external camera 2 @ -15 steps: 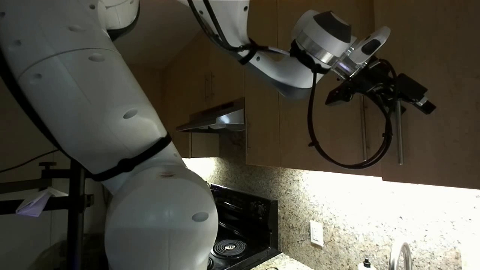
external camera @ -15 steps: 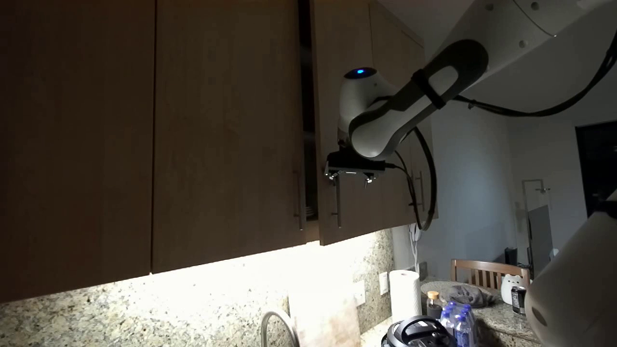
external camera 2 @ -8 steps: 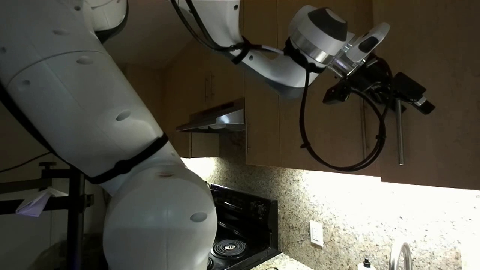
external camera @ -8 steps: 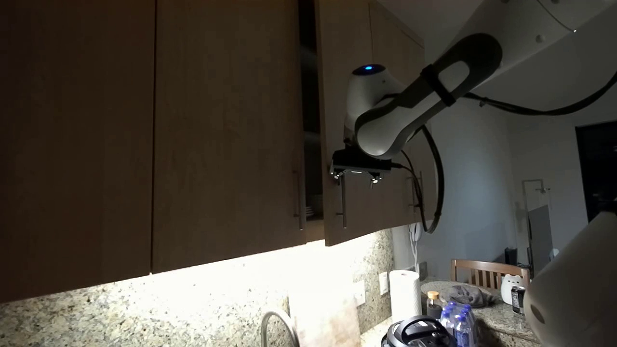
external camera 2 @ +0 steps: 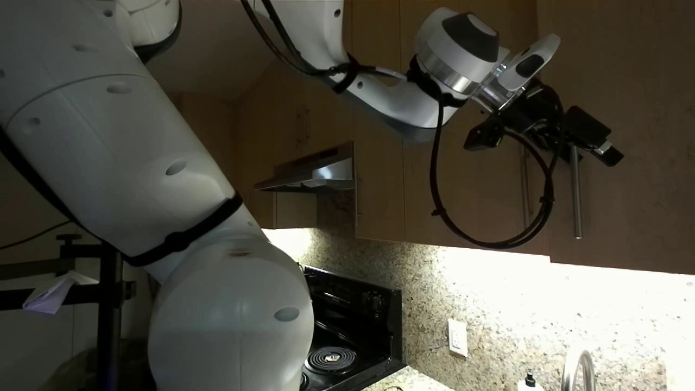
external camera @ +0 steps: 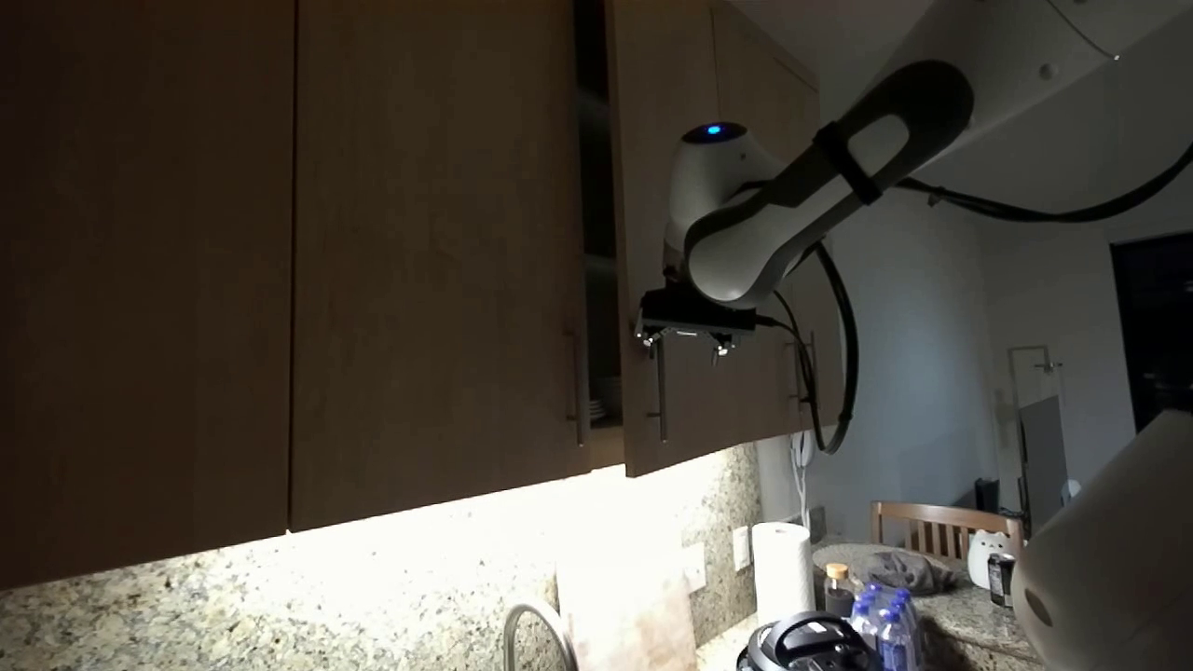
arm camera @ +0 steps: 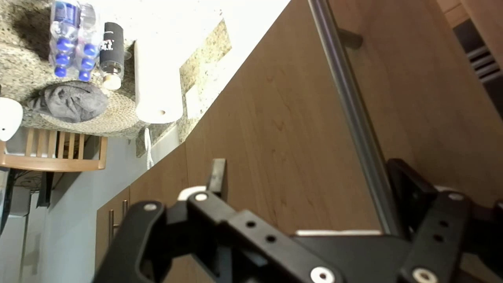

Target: Open the top right cabinet door

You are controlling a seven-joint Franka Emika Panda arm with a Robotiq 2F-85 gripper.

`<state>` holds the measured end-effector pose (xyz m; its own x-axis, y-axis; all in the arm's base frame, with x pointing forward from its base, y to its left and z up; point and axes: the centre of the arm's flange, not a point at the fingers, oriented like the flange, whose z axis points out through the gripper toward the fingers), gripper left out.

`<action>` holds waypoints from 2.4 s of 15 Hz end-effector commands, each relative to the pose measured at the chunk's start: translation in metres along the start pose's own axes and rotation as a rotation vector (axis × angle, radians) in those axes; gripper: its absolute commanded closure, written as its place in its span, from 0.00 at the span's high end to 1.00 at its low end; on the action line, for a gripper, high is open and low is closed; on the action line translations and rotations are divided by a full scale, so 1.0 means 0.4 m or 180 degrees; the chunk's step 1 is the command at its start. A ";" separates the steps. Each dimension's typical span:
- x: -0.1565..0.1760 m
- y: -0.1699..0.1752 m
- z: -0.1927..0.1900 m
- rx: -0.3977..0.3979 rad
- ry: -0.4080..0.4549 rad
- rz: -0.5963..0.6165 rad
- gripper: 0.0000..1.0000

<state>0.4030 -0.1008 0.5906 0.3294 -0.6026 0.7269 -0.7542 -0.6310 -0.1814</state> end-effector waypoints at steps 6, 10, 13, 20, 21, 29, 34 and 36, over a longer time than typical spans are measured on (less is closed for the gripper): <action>-0.025 -0.033 0.004 -0.0044 0.0025 -0.0108 1.00; -0.037 -0.030 0.014 -0.0109 -0.0011 -0.0152 1.00; -0.019 0.000 0.026 -0.0184 -0.0040 -0.0066 1.00; -0.024 -0.018 0.010 -0.0042 -0.0078 -0.0254 1.00; -0.037 -0.036 0.001 -0.0008 -0.0072 -0.0343 1.00; -0.055 -0.167 -0.022 0.0171 0.0201 -0.0742 1.00; -0.012 -0.209 0.012 0.0197 0.0382 -0.0901 1.00; 0.002 -0.215 0.041 0.0145 0.0385 -0.0952 1.00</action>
<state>0.4538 -0.0440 0.5992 0.4515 -0.3602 0.8164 -0.6158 -0.7879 -0.0070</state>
